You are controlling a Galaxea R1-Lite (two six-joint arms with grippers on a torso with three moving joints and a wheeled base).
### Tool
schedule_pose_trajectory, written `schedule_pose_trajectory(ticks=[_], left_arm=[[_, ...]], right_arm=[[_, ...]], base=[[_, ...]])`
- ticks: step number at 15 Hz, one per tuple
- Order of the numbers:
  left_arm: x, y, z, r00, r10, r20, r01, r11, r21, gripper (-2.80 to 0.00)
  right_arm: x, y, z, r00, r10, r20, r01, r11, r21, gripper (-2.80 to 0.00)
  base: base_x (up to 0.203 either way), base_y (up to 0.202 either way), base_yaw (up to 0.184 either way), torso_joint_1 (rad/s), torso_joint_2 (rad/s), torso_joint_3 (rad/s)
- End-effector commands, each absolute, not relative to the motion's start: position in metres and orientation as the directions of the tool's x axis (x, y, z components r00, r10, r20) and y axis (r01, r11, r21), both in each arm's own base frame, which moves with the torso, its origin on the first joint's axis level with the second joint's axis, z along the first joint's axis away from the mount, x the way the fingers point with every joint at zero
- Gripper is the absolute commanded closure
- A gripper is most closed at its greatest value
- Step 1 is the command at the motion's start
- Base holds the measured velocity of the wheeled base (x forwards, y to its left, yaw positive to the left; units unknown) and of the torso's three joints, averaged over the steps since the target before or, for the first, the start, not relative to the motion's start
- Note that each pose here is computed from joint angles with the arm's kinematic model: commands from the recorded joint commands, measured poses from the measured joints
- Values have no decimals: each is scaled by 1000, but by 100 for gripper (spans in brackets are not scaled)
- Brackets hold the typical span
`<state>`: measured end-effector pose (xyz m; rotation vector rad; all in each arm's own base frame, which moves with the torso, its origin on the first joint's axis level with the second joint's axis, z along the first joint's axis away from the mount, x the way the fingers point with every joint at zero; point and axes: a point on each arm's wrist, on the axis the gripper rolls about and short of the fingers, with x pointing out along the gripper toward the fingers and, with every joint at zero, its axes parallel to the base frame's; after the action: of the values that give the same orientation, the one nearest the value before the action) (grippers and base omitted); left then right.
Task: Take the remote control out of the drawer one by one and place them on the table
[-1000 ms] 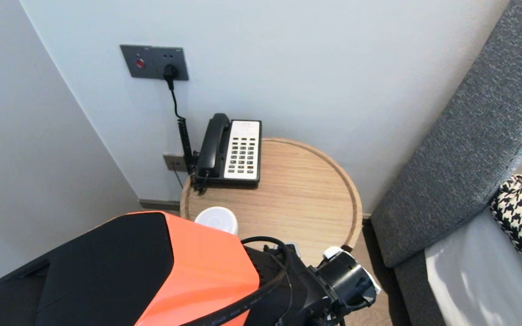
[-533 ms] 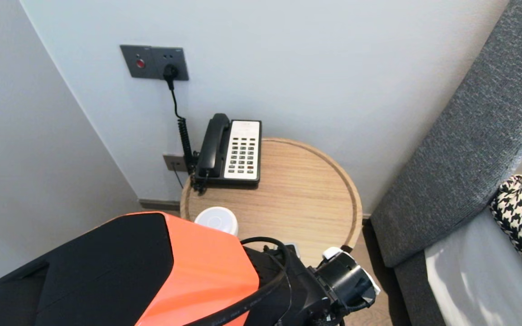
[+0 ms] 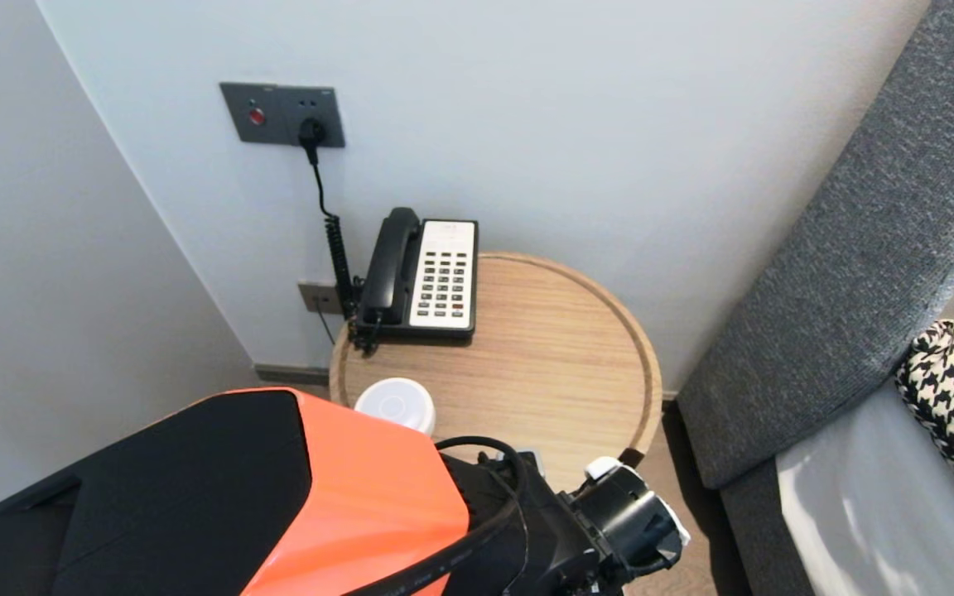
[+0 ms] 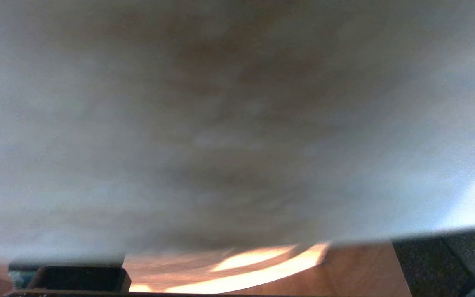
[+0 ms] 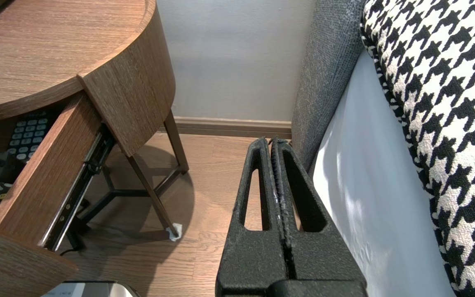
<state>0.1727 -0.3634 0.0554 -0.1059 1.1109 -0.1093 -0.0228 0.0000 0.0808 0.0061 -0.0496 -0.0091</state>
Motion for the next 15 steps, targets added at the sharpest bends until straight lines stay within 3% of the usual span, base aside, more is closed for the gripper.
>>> schedule_pose_trajectory(ticks=[1, 15], left_arm=[[172, -356, 55, 437, -123, -891, 25, 992, -125, -280], [176, -352, 55, 455, -140, -880, 35, 990, -139, -280]], right_arm=[[-21, 0, 74, 1000, -9, 25, 9, 1000, 6, 0], [-21, 0, 74, 1000, -9, 24, 9, 1000, 6, 0]], base=[[0, 0, 0, 0, 0, 0], [0, 0, 0, 0, 0, 0]])
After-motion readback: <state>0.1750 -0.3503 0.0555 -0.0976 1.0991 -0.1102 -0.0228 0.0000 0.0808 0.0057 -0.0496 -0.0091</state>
